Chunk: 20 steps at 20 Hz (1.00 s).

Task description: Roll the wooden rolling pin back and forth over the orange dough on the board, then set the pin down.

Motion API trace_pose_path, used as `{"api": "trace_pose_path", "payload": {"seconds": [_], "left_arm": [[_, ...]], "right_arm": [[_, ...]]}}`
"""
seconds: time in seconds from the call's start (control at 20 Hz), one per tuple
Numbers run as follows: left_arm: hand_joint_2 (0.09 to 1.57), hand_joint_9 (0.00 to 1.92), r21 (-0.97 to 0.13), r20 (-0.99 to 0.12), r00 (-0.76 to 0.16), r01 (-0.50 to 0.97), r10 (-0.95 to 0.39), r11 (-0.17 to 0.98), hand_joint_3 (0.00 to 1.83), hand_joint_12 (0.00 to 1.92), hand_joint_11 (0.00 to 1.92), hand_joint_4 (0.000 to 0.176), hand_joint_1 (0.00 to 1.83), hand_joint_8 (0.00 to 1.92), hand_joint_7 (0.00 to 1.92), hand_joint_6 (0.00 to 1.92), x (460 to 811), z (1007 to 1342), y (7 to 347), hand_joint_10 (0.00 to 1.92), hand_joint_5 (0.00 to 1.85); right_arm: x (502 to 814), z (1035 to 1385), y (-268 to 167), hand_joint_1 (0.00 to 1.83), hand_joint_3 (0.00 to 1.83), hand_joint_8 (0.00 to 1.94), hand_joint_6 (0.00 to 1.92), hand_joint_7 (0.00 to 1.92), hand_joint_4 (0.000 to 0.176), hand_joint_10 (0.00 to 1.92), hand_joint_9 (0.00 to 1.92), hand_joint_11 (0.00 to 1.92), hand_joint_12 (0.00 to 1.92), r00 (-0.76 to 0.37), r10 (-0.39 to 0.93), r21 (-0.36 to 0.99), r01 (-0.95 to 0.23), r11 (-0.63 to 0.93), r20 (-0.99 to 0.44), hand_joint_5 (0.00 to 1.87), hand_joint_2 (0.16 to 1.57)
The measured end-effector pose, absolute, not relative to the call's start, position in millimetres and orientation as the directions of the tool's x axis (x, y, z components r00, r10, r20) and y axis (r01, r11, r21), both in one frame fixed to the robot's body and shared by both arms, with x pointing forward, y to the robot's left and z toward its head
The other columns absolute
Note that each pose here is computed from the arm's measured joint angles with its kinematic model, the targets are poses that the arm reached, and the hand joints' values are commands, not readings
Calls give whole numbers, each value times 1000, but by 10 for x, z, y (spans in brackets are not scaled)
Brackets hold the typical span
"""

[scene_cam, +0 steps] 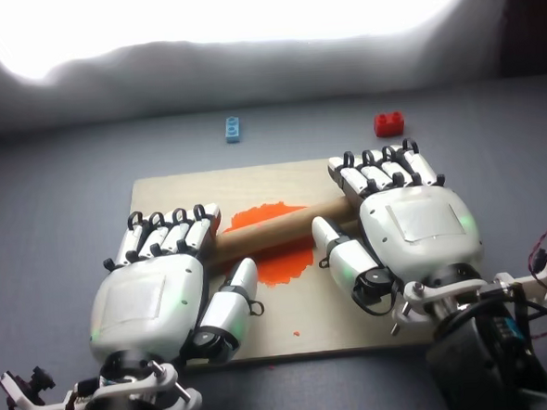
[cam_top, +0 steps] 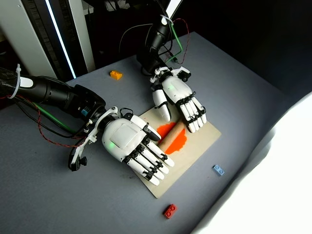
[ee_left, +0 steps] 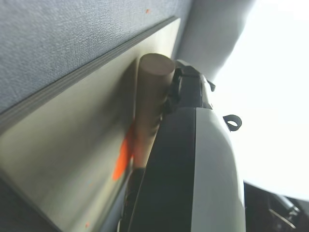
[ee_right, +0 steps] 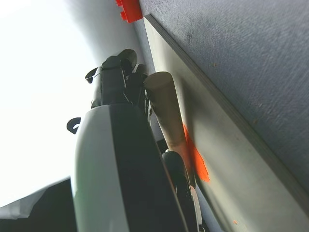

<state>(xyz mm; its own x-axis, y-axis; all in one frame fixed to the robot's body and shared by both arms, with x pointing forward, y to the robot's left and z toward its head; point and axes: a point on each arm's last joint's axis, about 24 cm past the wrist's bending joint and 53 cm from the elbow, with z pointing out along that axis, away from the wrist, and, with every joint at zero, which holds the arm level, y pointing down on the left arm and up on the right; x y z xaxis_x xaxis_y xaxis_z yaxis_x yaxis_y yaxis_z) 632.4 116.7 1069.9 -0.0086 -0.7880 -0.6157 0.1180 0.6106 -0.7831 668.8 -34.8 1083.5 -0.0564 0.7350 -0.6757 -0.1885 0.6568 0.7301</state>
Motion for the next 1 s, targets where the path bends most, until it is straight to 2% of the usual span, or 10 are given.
{"api": "trace_pose_path", "payload": {"seconds": [0.1,0.2,0.4,0.5,0.85,1.0], "left_arm": [[1562,255,-785,-613,-10,117,-790,608,1,459,0,0,0,1,305,3,6282,10697,1157,1,263],[1566,228,-787,-612,-15,115,-791,607,2,357,0,0,0,2,288,3,6255,10688,1150,3,242],[1558,255,-790,-609,-29,109,-793,603,0,450,0,0,0,2,315,8,6193,10672,1136,6,267],[1558,255,-787,-613,-30,109,-790,607,0,424,0,0,0,2,310,2,6187,10671,1158,4,259],[1571,225,-788,-613,-46,104,-788,607,2,384,0,0,0,1,293,2,6114,10645,1145,1,246],[1571,238,-789,-612,-46,100,-790,606,16,386,0,0,0,4,315,4,6106,10644,1150,4,257]], "right_arm": [[6658,10819,-360,0,20,0,5,365,0,0,287,0,456,-53,729,723,-192,664,-683,321,1571],[6645,10813,-363,0,18,2,9,369,0,0,284,0,455,-53,731,726,-185,662,-680,330,1568],[6591,10826,-337,0,11,0,6,368,0,2,282,0,453,-56,728,722,-200,662,-683,331,1569],[6571,10807,-344,0,7,3,7,377,0,6,291,0,476,-61,723,718,-201,666,-688,338,1566],[6548,10783,-367,0,0,1,1,328,0,1,256,0,359,-67,720,717,-196,669,-690,295,1560],[6525,10757,-392,0,0,2,2,336,0,4,268,0,405,-68,713,711,-194,676,-697,299,1561]]}}
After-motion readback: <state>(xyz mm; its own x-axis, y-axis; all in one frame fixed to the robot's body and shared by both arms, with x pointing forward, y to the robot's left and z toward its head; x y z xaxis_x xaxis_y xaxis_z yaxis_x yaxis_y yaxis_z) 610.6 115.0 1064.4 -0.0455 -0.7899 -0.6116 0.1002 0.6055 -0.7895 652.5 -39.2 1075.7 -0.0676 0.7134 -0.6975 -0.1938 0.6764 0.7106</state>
